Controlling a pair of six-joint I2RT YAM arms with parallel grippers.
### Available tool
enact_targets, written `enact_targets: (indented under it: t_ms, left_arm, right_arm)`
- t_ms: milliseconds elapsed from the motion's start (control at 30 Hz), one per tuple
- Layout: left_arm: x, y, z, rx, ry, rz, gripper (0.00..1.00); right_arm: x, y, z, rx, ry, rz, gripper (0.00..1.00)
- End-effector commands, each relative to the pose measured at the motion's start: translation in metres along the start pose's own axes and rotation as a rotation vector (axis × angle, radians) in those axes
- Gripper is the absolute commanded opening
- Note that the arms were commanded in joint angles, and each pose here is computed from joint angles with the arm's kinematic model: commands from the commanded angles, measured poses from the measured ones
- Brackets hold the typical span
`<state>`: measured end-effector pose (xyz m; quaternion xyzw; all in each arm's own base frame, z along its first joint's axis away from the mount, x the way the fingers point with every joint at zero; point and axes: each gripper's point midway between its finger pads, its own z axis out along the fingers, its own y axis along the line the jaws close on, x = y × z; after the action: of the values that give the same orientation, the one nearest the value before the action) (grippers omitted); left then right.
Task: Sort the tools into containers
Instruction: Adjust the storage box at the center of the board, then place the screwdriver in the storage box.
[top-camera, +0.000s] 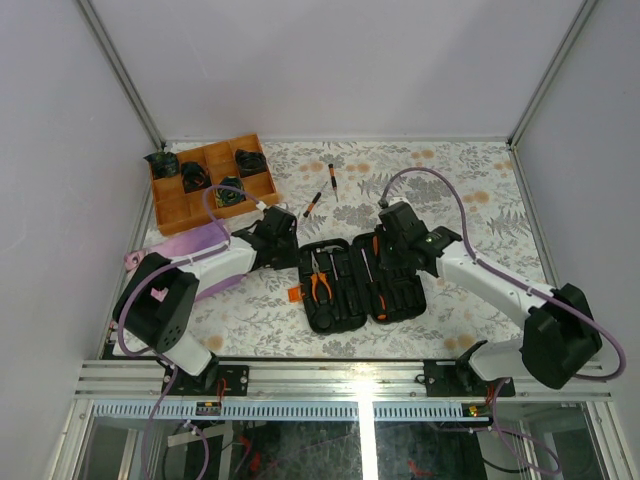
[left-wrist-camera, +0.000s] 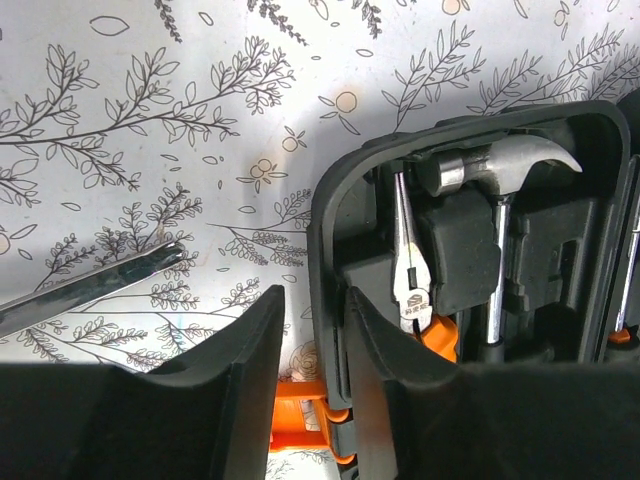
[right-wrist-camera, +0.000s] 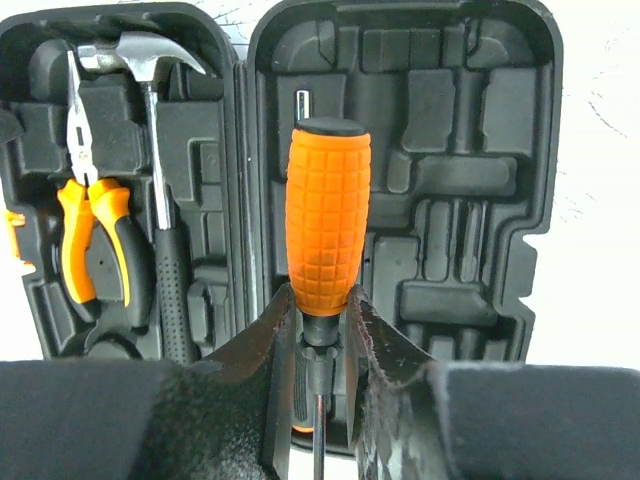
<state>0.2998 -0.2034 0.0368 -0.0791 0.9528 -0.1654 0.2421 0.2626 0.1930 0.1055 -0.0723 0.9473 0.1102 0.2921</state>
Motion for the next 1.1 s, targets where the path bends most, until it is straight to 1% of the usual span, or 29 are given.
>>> enact_targets:
  t_ms: [0, 233, 333, 467, 633, 833, 933, 1067]
  left_arm:
    - [-0.001, 0.01, -0.004, -0.025, -0.012, 0.012, 0.31]
    - [-0.004, 0.005, -0.016, 0.007, -0.036, 0.002, 0.37]
    - [-0.006, 0.003, -0.021, 0.018, -0.05, 0.002, 0.39]
    - [-0.007, 0.001, -0.027, 0.033, -0.058, -0.001, 0.39]
    - [-0.009, -0.002, -0.032, 0.046, -0.067, -0.002, 0.41]
    - [-0.014, -0.006, -0.041, 0.059, -0.086, 0.001, 0.44]
    - [-0.016, -0.008, -0.045, 0.065, -0.092, 0.003, 0.45]
    - [-0.02, -0.011, -0.05, 0.074, -0.103, 0.003, 0.45]
  right_arm:
    - [-0.019, 0.0, 0.017, 0.002, -0.061, -0.008, 0.0]
    - [-0.016, -0.012, 0.045, 0.073, -0.02, -0.042, 0.02]
    - [-0.017, -0.019, 0.05, 0.115, -0.011, -0.053, 0.04]
    - [-0.014, -0.021, 0.06, 0.122, 0.01, -0.066, 0.08]
    - [-0.013, -0.025, 0.067, 0.148, 0.024, -0.085, 0.17]
    - [-0.015, -0.024, 0.07, 0.141, 0.018, -0.088, 0.31]
    - [-0.018, -0.023, 0.069, 0.136, 0.008, -0.083, 0.36]
    - [-0.025, -0.018, 0.068, 0.118, -0.014, -0.077, 0.38]
